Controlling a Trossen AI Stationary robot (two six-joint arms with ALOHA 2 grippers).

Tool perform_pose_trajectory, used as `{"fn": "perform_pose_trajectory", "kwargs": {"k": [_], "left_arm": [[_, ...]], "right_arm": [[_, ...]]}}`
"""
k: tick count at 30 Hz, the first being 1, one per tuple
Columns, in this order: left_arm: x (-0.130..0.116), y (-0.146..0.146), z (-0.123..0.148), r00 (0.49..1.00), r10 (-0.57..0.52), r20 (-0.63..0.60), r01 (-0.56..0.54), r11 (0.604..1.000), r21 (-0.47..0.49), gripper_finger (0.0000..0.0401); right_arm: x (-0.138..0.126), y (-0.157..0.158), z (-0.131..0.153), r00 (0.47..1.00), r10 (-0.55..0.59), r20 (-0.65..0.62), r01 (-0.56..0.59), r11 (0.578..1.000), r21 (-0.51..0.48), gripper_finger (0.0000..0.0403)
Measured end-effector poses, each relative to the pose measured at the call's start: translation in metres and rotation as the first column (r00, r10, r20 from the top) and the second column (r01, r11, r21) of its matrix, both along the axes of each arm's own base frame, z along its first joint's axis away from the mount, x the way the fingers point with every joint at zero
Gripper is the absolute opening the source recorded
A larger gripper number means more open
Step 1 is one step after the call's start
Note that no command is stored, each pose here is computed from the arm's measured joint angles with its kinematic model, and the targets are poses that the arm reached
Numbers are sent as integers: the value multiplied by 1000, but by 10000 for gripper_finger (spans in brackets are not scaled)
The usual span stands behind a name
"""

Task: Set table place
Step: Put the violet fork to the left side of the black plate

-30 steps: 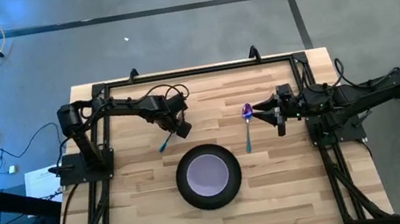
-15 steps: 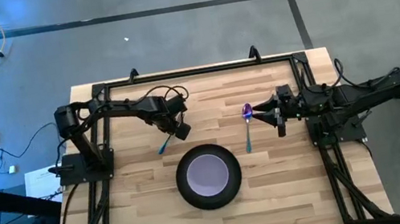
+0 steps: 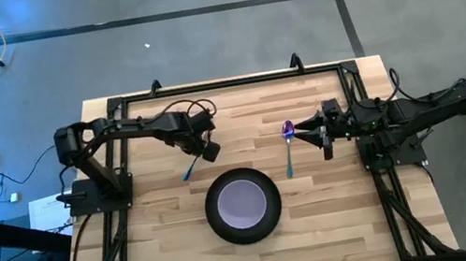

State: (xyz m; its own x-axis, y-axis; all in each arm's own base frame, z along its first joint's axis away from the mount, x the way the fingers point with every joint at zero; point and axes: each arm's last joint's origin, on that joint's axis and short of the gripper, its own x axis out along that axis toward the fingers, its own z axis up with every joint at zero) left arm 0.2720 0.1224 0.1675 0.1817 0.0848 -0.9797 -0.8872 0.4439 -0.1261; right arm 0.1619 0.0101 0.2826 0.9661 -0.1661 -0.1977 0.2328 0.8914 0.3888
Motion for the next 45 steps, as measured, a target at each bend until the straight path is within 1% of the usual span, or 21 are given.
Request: {"fn": "perform_pose_trajectory", "kwargs": {"k": [6, 12, 16, 21, 27, 37, 42, 45], "left_arm": [[-7, -7, 17, 998, 60, 7, -60, 998, 22, 0], [-8, -25, 28, 995, 96, 15, -97, 995, 36, 0], [-6, -40, 27, 994, 113, -8, -112, 993, 30, 0], [-1, -58, 28, 990, 140, -4, -140, 989, 45, 0], [-3, -75, 27, 983, 179, -44, -177, 983, 46, 0], [-1, -109, 27, 968, 247, -32, -245, 968, 54, 0], [-5, -127, 26, 958, 280, -63, -276, 959, 62, 0], [-6, -139, 26, 955, 292, -60, -289, 956, 60, 0]], "right_arm": [[0, 0, 0, 1000, 4, -1, -4, 1000, 2, 147], [0, 0, 0, 1000, 3, -3, -3, 1000, 2, 147], [0, 0, 0, 1000, 2, -4, -2, 1000, 5, 147], [0, 0, -1, 1000, 6, -6, -6, 1000, 5, 147], [0, 1, -1, 999, 37, -8, -37, 999, 6, 147], [0, 1, -1, 999, 43, -9, -43, 999, 7, 147], [0, 2, -1, 998, 67, -9, -67, 998, 12, 147], [0, 2, -1, 997, 79, -9, -79, 997, 14, 147]]}}
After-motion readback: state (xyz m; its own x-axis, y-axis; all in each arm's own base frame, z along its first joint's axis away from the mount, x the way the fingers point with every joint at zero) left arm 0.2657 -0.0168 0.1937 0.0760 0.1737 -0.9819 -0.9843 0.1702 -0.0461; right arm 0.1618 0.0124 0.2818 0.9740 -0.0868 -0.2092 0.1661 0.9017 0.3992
